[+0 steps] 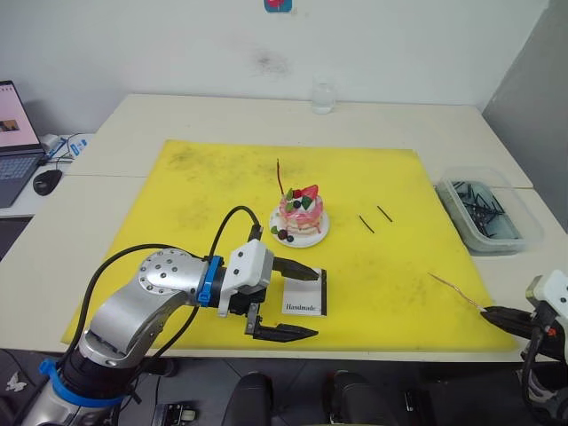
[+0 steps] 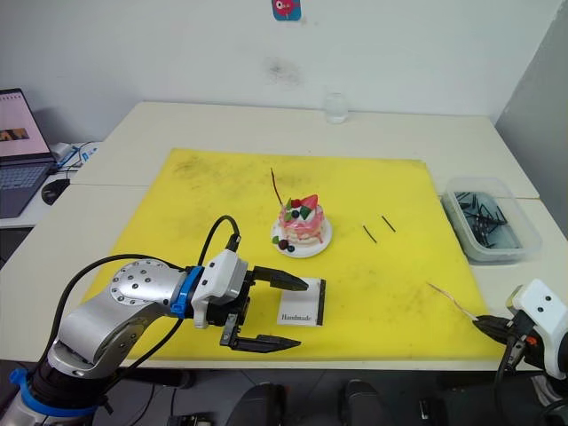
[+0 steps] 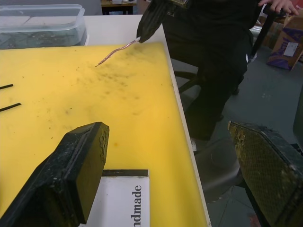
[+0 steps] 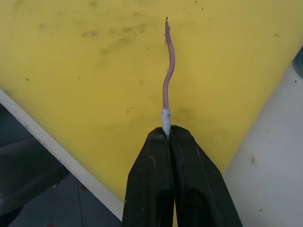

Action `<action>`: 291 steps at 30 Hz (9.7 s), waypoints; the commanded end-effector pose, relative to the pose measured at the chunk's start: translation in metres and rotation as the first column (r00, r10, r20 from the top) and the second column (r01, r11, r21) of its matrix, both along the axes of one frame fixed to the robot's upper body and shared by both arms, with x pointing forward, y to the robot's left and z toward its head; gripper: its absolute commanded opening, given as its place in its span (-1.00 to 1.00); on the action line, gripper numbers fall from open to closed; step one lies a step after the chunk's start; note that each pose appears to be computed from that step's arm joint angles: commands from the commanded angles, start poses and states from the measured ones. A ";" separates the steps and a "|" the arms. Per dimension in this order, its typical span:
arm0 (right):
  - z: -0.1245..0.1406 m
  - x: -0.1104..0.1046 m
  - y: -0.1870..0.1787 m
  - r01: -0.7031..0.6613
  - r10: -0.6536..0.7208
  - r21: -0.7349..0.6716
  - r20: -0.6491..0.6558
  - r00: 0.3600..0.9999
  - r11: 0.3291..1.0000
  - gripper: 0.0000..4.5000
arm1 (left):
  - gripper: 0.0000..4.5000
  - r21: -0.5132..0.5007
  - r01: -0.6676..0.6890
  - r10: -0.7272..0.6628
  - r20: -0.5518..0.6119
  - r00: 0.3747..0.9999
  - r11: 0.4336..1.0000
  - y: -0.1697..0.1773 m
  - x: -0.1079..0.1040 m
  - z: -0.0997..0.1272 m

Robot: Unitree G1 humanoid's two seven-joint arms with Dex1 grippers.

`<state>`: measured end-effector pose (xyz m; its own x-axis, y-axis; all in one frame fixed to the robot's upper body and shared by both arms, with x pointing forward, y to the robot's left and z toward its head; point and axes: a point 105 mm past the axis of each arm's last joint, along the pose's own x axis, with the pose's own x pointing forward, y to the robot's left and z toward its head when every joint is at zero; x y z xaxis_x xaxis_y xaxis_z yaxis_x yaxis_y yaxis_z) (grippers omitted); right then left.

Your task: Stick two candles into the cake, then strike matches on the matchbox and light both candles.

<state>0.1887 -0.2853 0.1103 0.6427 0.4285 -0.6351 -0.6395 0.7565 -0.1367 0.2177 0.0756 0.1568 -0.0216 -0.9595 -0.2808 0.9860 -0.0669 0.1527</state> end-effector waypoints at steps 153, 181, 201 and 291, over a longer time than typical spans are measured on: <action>0.058 0.159 0.242 -0.372 -0.181 0.546 0.711 0.679 0.750 -0.99 | 1.00 -0.210 -0.459 0.467 -0.009 0.884 0.863 0.025 0.034 0.014; 0.054 0.164 0.249 -0.368 -0.166 0.531 0.712 0.682 0.763 -0.99 | 1.00 -0.210 -0.432 0.439 -0.014 0.898 0.877 0.019 0.031 0.011; 0.018 0.163 0.249 -0.308 -0.170 0.536 0.666 0.727 0.786 -0.99 | 1.00 -0.211 -0.424 0.431 -0.013 0.902 0.881 0.016 0.030 0.013; -0.016 0.080 0.199 -0.542 0.529 0.026 0.183 0.828 0.840 -0.98 | 1.00 0.266 -0.477 0.445 -0.840 0.312 0.837 0.022 0.032 -0.054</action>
